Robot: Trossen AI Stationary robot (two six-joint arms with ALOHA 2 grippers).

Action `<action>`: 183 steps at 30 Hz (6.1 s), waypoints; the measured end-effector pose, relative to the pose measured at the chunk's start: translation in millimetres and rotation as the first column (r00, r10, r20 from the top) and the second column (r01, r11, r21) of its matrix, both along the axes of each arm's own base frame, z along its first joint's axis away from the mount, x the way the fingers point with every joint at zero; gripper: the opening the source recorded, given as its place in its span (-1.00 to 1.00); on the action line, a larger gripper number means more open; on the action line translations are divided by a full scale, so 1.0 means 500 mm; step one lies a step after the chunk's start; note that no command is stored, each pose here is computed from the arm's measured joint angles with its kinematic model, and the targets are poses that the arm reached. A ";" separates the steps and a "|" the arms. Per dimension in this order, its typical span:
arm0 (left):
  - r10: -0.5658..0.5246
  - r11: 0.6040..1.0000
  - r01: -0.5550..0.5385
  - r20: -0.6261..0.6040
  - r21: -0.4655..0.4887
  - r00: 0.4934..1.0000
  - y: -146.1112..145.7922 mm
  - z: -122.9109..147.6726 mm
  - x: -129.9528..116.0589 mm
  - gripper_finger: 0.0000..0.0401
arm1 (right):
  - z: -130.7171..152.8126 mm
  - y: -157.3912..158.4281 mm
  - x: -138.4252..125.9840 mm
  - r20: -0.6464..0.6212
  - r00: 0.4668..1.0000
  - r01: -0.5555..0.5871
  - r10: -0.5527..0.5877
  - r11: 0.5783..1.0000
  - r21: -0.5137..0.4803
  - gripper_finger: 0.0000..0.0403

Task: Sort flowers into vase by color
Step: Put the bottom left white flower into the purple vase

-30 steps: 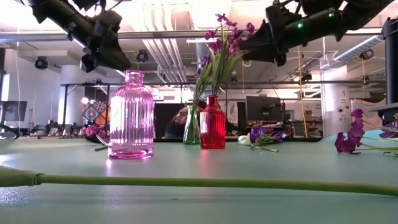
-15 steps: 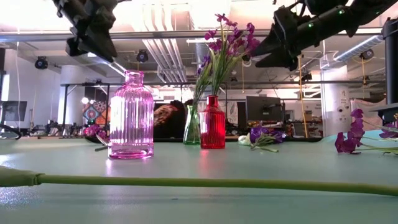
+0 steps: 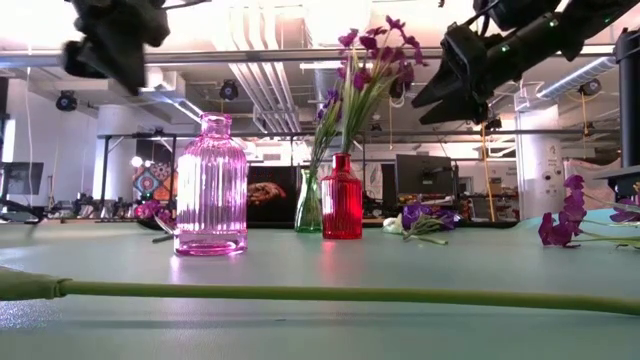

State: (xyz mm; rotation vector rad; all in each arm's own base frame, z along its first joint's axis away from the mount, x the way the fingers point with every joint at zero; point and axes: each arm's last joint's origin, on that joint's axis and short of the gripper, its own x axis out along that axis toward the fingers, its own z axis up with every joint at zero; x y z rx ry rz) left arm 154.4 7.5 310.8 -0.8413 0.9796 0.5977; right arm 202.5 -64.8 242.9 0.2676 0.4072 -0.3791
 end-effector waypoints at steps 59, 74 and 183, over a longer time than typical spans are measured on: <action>0.377 0.913 -0.383 -0.646 0.140 0.664 -0.302 -0.342 -0.021 -0.15 | -0.016 0.022 -0.013 -0.056 0.973 -0.211 0.224 0.963 0.169 0.35; 0.360 0.917 -0.383 -0.637 0.110 0.681 -0.301 -0.356 -0.023 -0.83 | -0.016 0.022 -0.013 -0.055 0.973 -0.210 0.222 0.963 0.171 0.32; -0.523 0.743 -0.119 0.682 0.659 0.512 -0.130 -0.161 0.077 -0.82 | -0.006 0.024 -0.020 -0.066 0.996 -0.022 0.058 0.890 0.455 0.29</action>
